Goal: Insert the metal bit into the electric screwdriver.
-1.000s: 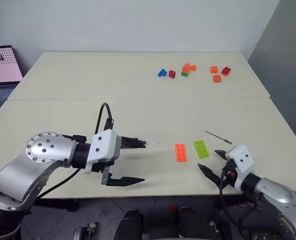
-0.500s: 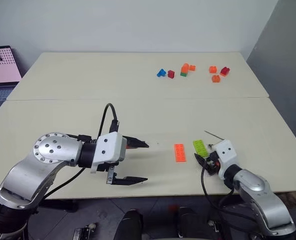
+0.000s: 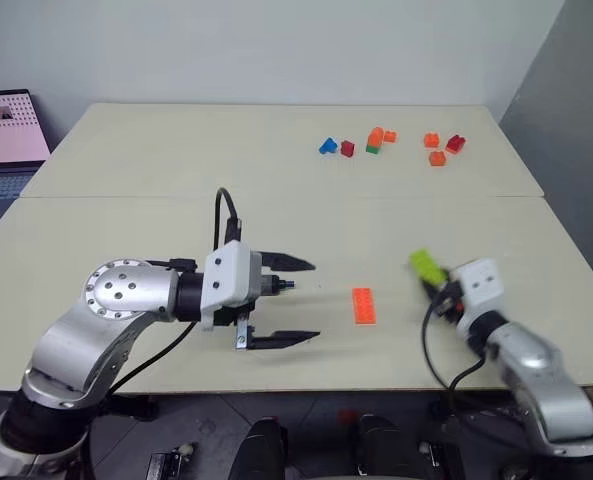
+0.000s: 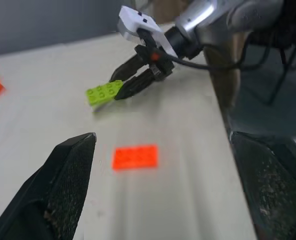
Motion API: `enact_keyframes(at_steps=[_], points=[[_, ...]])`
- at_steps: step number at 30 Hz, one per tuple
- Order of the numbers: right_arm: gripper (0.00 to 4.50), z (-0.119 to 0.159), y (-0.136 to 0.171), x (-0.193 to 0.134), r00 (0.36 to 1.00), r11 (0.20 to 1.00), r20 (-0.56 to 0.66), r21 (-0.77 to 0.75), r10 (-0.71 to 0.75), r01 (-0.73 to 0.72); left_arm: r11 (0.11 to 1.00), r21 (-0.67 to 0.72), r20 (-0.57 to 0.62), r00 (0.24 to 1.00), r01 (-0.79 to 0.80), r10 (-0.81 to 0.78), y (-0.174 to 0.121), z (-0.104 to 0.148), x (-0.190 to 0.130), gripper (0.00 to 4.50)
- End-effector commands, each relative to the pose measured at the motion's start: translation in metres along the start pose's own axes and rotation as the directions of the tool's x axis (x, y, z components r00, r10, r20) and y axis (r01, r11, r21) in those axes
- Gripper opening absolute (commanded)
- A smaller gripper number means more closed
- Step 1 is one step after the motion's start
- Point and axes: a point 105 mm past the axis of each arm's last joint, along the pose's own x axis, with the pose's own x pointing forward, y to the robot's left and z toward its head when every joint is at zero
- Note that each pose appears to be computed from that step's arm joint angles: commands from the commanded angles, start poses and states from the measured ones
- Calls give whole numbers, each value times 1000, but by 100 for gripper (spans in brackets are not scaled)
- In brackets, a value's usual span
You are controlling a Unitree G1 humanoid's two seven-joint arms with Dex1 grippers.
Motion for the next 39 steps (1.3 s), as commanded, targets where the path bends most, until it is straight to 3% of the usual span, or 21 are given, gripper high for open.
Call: enact_keyframes(at_steps=[1,9,13,15,16,23,25,28,30,34,39], points=[[146,-9,-65,-4,963,963,-13,6,-268,268,999,-37,77,997,3,0,1,8,7,450],[146,-51,-99,6,915,925,-193,65,-355,373,999,-29,50,998,35,-33,-2,-1,15,450],[146,-55,-110,8,895,897,-210,129,-393,424,999,-22,41,999,34,-34,-2,-2,16,450],[216,-53,-112,7,892,890,-203,139,-404,435,999,-21,32,999,27,-27,-1,-3,14,450],[224,-52,-112,6,892,888,-198,143,-407,437,999,-22,29,999,24,-23,-1,-3,13,450],[405,-26,-112,-6,916,909,-104,123,-386,397,998,-41,-4,999,-42,42,5,-8,3,450],[444,-10,-94,-4,964,956,-45,122,-263,266,998,-40,-33,998,-55,54,6,-12,-3,450],[444,13,-48,-4,1000,996,18,81,20,-21,997,-42,-80,995,-65,62,6,-18,-13,450],[444,22,0,-13,958,958,11,30,285,-286,998,-27,-157,986,-57,52,5,-27,-26,450],[444,22,59,-29,837,838,-46,14,546,-546,1000,-10,-247,969,-21,17,-2,-40,-37,450],[444,13,107,-30,752,758,-98,70,652,-648,1000,0,-260,965,-7,7,-6,-43,-37,450]])
